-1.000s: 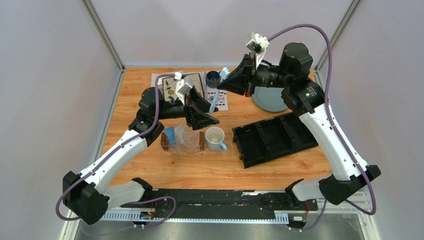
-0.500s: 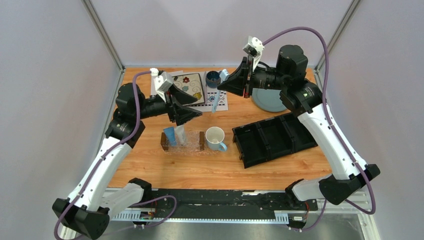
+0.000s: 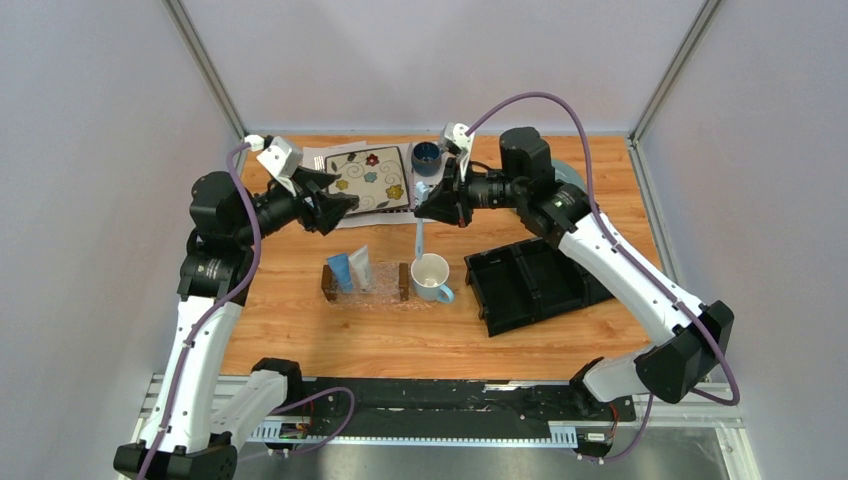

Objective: Prepare toiletry sets of a toothbrush and toothpaste on the tray

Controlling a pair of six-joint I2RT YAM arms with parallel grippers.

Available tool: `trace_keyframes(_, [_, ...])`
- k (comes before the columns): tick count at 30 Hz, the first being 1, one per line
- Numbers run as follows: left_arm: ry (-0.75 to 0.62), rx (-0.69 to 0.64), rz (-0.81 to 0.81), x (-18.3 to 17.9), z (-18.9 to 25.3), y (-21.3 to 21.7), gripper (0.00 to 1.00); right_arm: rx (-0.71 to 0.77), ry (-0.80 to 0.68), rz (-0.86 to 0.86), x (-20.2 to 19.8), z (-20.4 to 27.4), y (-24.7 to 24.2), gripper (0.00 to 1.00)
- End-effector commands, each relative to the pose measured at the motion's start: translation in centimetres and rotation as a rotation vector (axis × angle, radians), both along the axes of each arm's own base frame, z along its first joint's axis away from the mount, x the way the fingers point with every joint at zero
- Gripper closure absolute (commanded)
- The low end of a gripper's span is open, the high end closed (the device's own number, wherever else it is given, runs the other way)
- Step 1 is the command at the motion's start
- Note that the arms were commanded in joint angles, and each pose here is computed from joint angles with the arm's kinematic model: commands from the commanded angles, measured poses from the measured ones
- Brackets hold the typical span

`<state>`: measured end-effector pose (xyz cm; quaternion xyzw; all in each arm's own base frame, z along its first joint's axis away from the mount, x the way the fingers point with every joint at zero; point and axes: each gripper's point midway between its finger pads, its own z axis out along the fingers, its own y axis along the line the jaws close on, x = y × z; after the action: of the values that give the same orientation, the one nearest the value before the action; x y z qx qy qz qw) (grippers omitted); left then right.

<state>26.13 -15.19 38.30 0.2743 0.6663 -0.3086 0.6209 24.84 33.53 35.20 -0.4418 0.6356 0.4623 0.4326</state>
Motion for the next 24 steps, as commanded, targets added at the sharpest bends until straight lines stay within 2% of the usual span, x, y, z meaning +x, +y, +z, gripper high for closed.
trace_keyframes(1, [-0.055, 0.021, 0.156, 1.2, 1.4, 2.7, 0.27, 0.036, -0.095, -0.005, 0.9, -0.3, 1.5, 1.0])
trace_keyframes(9, [-0.058, 0.026, 0.252, 2.3, 0.9, 4.6, 0.27, 0.051, -0.102, 0.045, 0.4, -2.8, 4.4, 1.0])
trace_keyframes(24, [-0.063, 0.066, 0.294, 2.8, -0.4, 5.7, 0.27, 0.024, -0.109, 0.071, 1.6, -7.4, 8.0, 1.0])
